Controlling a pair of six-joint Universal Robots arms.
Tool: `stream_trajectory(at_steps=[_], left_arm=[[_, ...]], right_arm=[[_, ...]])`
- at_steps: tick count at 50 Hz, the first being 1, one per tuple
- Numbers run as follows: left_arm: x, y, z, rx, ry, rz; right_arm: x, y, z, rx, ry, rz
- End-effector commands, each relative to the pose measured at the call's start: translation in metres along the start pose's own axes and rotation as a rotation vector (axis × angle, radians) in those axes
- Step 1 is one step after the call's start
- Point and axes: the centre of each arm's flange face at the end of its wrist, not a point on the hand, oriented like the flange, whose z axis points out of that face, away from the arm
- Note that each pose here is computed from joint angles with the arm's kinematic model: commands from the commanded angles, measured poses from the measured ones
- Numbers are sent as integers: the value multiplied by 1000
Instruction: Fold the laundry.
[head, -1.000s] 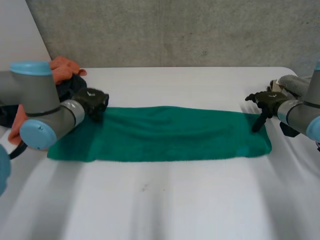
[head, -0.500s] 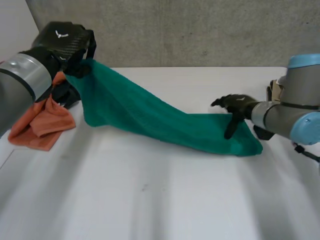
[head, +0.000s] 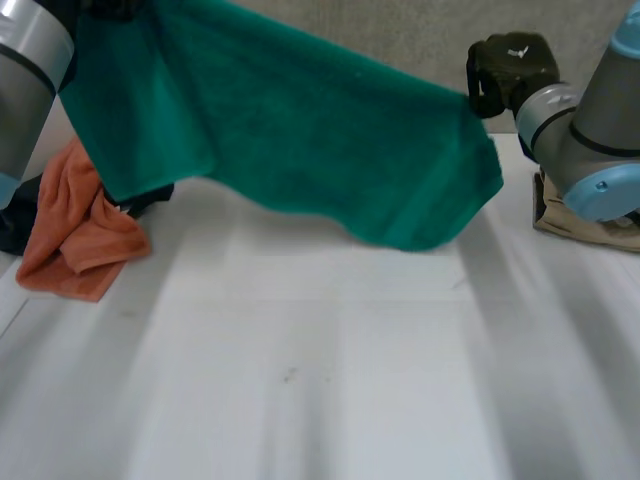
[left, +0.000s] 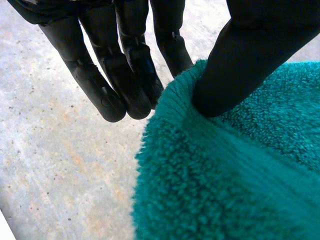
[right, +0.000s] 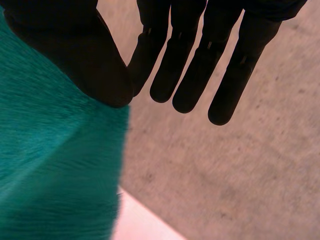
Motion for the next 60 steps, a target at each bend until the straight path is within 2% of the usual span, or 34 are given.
stream_trajectory(at_steps=[1,5,7,10,14,18,22,30,36,42,48,53,60], left_arm=[[20,-3,-7,-48,62,-40],[31,20,-31,-151,102,-57],[37,46,-53,-260,122,-69],[52,96,-97,-437,178,-69],[68,135,-146,-600,258,-37],[79,147,-188,-762,334,6],[82,139,-207,-846,390,59],[67,113,-188,-818,383,153],[48,92,-140,-689,287,155],[42,113,-101,-739,227,79],[37,156,-75,-856,190,-7],[50,186,-81,-1021,255,-101],[75,194,-93,-1048,358,-133]], right_arm=[[-16,22,-29,-112,-96,31],[-19,36,-49,-174,-114,42],[-22,46,-66,-226,-135,35],[-30,71,-93,-336,-208,-23],[-39,100,-125,-481,-313,-142],[-43,112,-152,-636,-433,-240],[-38,107,-157,-687,-463,-259],[-22,83,-113,-479,-306,-240],[-18,85,-72,-367,-231,-245],[-31,104,-42,-324,-251,-272],[-33,127,-17,-310,-256,-279],[-36,150,-13,-371,-289,-260],[-34,162,-16,-399,-309,-244]])
